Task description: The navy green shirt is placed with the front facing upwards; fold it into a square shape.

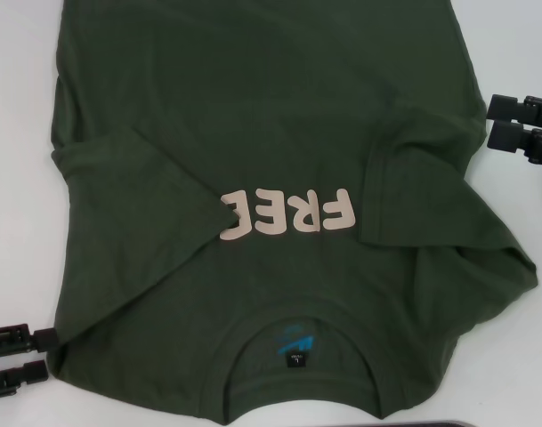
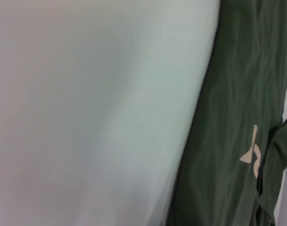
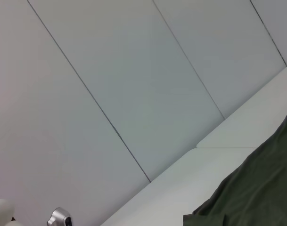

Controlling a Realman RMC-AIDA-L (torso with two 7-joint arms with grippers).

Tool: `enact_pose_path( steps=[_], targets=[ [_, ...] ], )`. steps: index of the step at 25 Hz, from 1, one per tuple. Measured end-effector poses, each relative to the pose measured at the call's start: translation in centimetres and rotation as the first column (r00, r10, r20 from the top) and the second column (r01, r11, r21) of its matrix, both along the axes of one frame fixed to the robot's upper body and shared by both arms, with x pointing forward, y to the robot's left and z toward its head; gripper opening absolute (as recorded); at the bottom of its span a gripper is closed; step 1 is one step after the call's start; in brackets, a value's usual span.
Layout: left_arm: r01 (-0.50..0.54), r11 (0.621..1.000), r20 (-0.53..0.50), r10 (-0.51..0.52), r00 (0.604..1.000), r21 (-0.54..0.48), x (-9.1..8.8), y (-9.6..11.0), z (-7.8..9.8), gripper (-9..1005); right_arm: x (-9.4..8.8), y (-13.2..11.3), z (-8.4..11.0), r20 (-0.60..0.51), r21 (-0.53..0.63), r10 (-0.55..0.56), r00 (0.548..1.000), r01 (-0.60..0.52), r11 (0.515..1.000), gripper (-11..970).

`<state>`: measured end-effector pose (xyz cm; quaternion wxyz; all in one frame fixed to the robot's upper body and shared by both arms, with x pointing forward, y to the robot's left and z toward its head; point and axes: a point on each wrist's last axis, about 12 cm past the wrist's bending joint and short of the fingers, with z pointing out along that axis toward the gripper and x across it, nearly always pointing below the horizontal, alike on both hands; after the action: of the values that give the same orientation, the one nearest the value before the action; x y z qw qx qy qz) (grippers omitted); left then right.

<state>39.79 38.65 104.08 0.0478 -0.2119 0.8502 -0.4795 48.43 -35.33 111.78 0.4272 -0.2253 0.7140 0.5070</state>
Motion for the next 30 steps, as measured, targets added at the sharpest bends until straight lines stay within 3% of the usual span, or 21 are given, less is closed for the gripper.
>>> enact_pose_path(
  steps=[30],
  targets=[
    [0.025, 1.000, 0.002, -0.025, 1.000, 0.019, 1.00, -1.01, -0.43, 613, 0.31, 0.13, 0.19, 0.008, 0.000, 0.004, 1.000, -0.004, 1.000, 840]
  ],
)
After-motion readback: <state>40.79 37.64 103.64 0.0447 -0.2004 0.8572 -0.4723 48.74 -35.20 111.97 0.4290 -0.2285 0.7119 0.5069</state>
